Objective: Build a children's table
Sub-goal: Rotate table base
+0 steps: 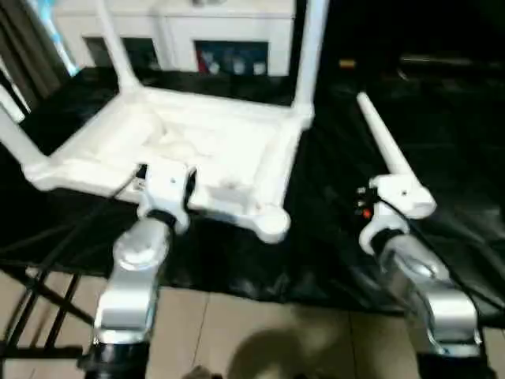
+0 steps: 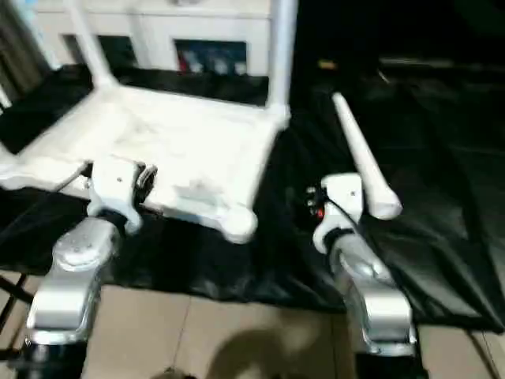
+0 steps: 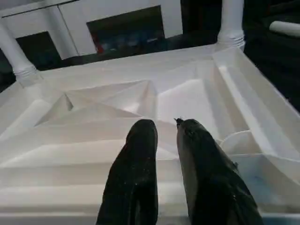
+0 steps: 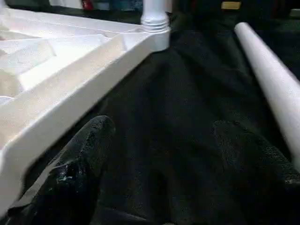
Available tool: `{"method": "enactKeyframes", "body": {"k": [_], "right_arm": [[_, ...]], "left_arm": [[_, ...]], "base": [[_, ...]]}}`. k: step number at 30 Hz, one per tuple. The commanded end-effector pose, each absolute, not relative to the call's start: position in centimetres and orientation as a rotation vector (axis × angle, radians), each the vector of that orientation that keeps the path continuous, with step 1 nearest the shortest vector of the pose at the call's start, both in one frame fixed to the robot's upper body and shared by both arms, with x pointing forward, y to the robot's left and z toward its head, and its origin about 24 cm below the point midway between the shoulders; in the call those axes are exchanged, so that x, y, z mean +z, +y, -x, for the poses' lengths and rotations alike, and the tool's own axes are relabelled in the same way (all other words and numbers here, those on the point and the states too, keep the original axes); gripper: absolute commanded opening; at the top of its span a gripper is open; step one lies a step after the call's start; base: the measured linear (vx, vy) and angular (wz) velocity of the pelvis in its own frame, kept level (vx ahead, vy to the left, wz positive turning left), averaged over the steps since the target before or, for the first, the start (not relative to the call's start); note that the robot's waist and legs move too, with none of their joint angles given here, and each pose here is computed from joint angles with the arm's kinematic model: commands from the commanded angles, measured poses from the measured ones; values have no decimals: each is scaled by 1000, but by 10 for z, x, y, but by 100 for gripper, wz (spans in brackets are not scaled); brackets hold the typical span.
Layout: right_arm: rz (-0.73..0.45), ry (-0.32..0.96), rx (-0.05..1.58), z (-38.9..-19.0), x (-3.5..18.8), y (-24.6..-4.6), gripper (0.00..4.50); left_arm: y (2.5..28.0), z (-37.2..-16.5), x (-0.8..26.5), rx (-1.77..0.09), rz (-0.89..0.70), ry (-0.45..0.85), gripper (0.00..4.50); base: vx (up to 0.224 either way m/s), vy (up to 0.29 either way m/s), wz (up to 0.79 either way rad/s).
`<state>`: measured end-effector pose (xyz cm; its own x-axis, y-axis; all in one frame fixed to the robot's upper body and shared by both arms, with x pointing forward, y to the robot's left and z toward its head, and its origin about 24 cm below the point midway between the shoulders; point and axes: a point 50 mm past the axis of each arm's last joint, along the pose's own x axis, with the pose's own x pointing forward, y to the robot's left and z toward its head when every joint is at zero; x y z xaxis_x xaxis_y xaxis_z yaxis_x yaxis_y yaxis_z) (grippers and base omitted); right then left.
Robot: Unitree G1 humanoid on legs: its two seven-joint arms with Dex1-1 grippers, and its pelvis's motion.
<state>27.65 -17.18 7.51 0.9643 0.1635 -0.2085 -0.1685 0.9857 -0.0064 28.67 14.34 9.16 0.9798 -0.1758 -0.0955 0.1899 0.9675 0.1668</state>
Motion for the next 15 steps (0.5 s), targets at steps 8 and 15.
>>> {"method": "enactKeyframes", "body": {"k": [8,15], "right_arm": [[53,226,197,-281,75,-166,379],[80,214,205,-283,77,-165,379]], "left_arm": [[143,-284,88,-219,-107,121,168],[141,-284,88,-223,-122,128,219]], "base": [[-70,11,-23],[-1,77,-61]]}}
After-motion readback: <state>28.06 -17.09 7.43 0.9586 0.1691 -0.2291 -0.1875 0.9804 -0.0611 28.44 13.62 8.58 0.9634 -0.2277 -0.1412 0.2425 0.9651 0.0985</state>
